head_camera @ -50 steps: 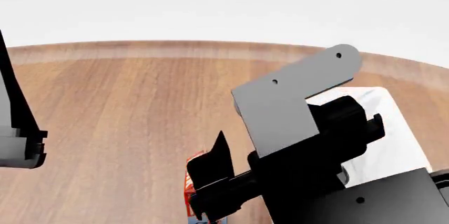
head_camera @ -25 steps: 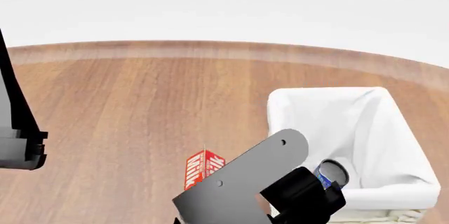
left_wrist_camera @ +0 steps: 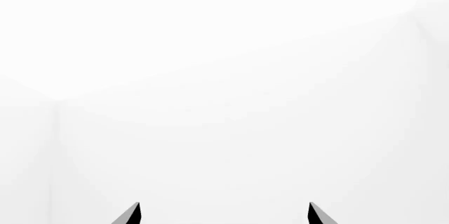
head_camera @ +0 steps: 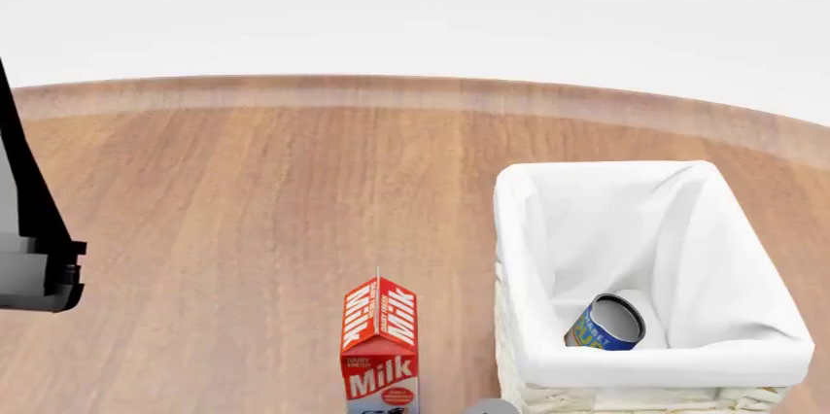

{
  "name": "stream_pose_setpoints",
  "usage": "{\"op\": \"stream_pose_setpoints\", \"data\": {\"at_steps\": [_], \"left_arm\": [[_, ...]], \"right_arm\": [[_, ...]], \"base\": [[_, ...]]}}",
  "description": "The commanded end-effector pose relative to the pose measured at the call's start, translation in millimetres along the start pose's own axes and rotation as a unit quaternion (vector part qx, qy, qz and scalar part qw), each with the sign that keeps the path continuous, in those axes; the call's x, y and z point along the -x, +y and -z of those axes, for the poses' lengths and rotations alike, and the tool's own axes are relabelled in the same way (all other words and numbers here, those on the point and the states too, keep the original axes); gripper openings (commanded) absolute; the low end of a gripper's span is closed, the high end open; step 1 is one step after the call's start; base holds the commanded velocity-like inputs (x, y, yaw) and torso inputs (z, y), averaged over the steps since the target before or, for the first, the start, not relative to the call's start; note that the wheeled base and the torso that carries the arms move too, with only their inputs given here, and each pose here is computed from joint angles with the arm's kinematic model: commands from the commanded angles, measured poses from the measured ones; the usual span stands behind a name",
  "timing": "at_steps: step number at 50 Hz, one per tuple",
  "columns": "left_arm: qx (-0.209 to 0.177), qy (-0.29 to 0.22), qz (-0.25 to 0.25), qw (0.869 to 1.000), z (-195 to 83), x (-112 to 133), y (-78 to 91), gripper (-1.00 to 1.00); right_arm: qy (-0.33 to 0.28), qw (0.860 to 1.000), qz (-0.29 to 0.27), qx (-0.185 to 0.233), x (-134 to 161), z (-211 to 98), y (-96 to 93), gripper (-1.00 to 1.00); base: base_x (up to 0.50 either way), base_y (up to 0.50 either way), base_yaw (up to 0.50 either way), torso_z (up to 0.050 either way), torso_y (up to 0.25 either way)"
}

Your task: Pick up the alphabet soup and the tomato sauce, and put them in the basket.

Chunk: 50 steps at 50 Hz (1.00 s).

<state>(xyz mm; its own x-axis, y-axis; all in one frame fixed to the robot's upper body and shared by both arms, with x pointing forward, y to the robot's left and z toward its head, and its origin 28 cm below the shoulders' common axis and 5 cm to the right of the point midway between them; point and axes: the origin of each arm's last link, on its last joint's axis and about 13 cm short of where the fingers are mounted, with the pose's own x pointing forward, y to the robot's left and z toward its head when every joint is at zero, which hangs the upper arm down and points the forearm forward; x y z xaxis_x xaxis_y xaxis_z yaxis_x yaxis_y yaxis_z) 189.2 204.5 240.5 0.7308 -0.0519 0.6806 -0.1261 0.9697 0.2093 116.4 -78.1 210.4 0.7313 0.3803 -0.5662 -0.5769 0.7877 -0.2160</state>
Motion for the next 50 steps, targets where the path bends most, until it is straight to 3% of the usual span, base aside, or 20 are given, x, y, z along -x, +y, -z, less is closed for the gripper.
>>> {"op": "stream_pose_setpoints", "data": {"at_steps": [1, 24, 35, 50], "left_arm": [[0.000, -0.001, -0.001, 1.000, -0.1, 0.6, 0.4, 1.00], [0.000, -0.001, -0.002, 1.000, -0.5, 1.6, 0.9, 1.00], [0.001, -0.001, -0.001, 1.000, -0.6, 1.0, 0.1, 1.00], [0.001, -0.002, -0.002, 1.000, -0.7, 1.6, 0.1, 1.00]], "right_arm": [[0.066, 0.998, -0.022, -0.005, 7.9, 24.8, 15.6, 1.00], [0.160, 0.986, -0.029, -0.033, 12.1, 65.6, 32.1, 1.00], [0.160, 0.986, -0.028, -0.035, 18.9, 59.5, 31.6, 1.00], [0.173, 0.983, -0.011, -0.061, -1.3, 74.2, 24.7, 1.00]], "base": [[0.00, 0.00, 0.00, 0.000, 0.000], [0.00, 0.00, 0.00, 0.000, 0.000], [0.00, 0.00, 0.00, 0.000, 0.000], [0.00, 0.00, 0.00, 0.000, 0.000]]}}
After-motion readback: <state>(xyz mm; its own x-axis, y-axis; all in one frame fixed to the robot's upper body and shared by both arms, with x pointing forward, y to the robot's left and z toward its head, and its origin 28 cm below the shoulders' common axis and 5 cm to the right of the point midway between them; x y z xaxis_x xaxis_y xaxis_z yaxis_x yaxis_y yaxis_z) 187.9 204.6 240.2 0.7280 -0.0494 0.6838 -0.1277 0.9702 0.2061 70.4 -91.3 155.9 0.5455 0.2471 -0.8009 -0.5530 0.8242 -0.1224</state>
